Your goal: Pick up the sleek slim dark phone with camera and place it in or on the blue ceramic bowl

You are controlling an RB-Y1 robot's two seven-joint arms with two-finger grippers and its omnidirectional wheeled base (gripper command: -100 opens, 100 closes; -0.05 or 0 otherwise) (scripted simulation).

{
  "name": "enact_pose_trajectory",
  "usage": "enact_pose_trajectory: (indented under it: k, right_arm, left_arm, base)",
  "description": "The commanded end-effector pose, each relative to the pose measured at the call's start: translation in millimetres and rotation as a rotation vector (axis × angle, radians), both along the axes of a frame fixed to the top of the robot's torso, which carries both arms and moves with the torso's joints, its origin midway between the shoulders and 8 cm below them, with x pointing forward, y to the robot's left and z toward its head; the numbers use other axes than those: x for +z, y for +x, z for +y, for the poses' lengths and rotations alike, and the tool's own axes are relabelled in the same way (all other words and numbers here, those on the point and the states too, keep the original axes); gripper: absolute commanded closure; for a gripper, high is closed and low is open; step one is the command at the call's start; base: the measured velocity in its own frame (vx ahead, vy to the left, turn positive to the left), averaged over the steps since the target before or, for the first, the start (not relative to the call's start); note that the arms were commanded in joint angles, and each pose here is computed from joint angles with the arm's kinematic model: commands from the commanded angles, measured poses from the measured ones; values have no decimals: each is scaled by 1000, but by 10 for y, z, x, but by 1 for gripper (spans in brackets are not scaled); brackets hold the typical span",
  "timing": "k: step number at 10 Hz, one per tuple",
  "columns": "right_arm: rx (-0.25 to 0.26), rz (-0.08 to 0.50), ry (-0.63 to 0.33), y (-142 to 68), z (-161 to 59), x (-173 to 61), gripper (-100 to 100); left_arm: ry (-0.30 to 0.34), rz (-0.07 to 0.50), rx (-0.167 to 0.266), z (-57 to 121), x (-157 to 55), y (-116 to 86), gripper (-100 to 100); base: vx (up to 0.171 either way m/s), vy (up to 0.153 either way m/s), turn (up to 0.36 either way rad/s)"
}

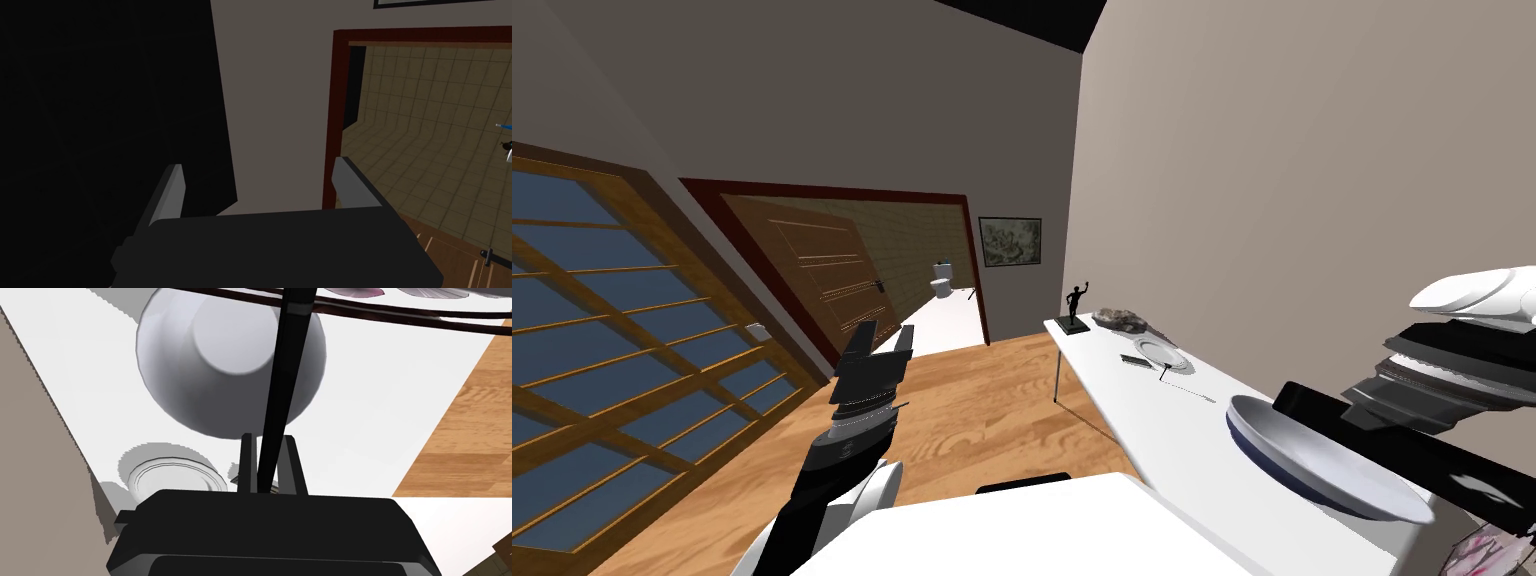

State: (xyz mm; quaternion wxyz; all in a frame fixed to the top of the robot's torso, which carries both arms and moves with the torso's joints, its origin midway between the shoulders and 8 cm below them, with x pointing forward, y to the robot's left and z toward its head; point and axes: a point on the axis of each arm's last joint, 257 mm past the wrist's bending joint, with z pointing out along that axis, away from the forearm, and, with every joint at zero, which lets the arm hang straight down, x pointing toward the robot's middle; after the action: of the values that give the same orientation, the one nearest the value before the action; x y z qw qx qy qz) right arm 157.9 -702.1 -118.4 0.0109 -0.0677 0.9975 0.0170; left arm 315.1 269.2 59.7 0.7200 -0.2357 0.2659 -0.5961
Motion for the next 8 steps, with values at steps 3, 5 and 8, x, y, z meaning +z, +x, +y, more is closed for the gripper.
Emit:
enact_pose_trajectory:
  k: [3, 5, 8]
  right_arm:
    - [-6, 3, -10, -19, -14, 30, 100]
    - [-7, 4, -11, -25, -17, 31, -100]
    - [-8, 4, -11, -25, -17, 31, -100]
  left_arm:
    - [0, 0, 0, 0, 0, 0, 0]
    - [0, 0, 0, 0, 0, 0, 0]
    - [0, 0, 0, 0, 0, 0, 0]
  base:
    - [-7, -21, 0]
    - [0, 0, 0]
    - [0, 0, 0]
